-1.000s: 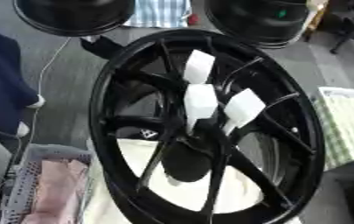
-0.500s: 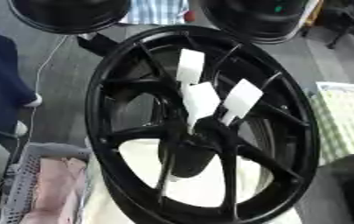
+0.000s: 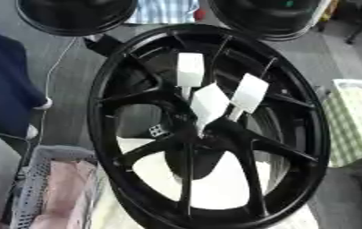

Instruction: Pull the pin out of the wheel hub.

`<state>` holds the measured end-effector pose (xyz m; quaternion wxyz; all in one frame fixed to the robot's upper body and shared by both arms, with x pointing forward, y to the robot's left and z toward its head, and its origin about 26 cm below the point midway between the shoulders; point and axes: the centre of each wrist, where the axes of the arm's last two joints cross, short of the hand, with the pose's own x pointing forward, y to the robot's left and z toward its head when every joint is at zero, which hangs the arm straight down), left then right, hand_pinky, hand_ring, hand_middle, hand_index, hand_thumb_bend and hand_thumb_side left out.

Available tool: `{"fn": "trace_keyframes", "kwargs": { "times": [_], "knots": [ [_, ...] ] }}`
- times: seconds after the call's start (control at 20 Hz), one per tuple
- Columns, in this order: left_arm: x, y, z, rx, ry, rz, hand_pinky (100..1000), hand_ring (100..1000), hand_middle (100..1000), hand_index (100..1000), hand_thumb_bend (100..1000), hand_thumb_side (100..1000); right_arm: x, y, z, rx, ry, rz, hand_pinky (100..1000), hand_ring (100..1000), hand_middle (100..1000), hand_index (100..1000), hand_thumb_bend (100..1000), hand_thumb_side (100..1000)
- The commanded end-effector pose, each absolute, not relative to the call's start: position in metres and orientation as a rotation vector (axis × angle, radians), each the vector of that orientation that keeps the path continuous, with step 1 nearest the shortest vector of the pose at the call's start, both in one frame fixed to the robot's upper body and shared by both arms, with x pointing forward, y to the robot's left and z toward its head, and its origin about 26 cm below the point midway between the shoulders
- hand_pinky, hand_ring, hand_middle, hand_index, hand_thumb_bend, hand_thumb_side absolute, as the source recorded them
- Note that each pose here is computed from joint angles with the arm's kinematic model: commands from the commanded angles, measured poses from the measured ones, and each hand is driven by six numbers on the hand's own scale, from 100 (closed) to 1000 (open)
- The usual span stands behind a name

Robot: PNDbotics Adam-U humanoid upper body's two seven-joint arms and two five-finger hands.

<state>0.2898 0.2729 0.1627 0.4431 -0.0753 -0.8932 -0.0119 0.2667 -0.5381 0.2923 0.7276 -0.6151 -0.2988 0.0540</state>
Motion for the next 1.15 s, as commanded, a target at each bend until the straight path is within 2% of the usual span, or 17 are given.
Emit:
{"fn": "trace_keyframes", "kwargs": {
  "times": [0.05, 0.2, 0.3, 0.35, 0.55, 0.8, 1.15],
  "knots": [
    [0.287, 0.277, 0.171, -0.157, -2.25, -0.043, 662, 756, 618, 768, 118, 740, 0.263, -0.528, 0.315, -1.405, -0.715, 0.117, 913, 1000, 973, 949, 100, 453],
    [0.287, 0.278, 0.171, -0.151, -2.252, -0.039, 661, 756, 618, 768, 117, 739, 0.265, -0.513, 0.323, -1.451, -0.769, 0.162, 905, 1000, 965, 943, 100, 422],
    [0.287, 0.278, 0.171, -0.15, -2.253, -0.038, 660, 756, 617, 767, 117, 738, 0.265, -0.501, 0.333, -1.49, -0.825, 0.198, 879, 1000, 919, 911, 100, 191],
    [0.287, 0.278, 0.171, -0.149, -2.252, -0.038, 660, 756, 617, 767, 116, 738, 0.265, -0.492, 0.339, -1.519, -0.867, 0.222, 856, 970, 877, 890, 100, 111],
    [0.288, 0.277, 0.171, -0.154, -2.255, -0.04, 659, 755, 617, 767, 115, 737, 0.263, -0.44, 0.357, -1.552, -1.105, 0.383, 804, 868, 781, 823, 100, 100],
    [0.288, 0.276, 0.172, -0.167, -2.253, -0.053, 658, 755, 616, 766, 114, 735, 0.26, -0.381, 0.383, -1.402, -1.311, 0.63, 804, 853, 772, 792, 100, 100],
    [0.288, 0.275, 0.172, -0.176, -2.249, -0.071, 657, 755, 616, 766, 115, 735, 0.256, -0.344, 0.412, -1.316, -1.378, 0.823, 799, 839, 761, 778, 100, 100]
  ]
}}
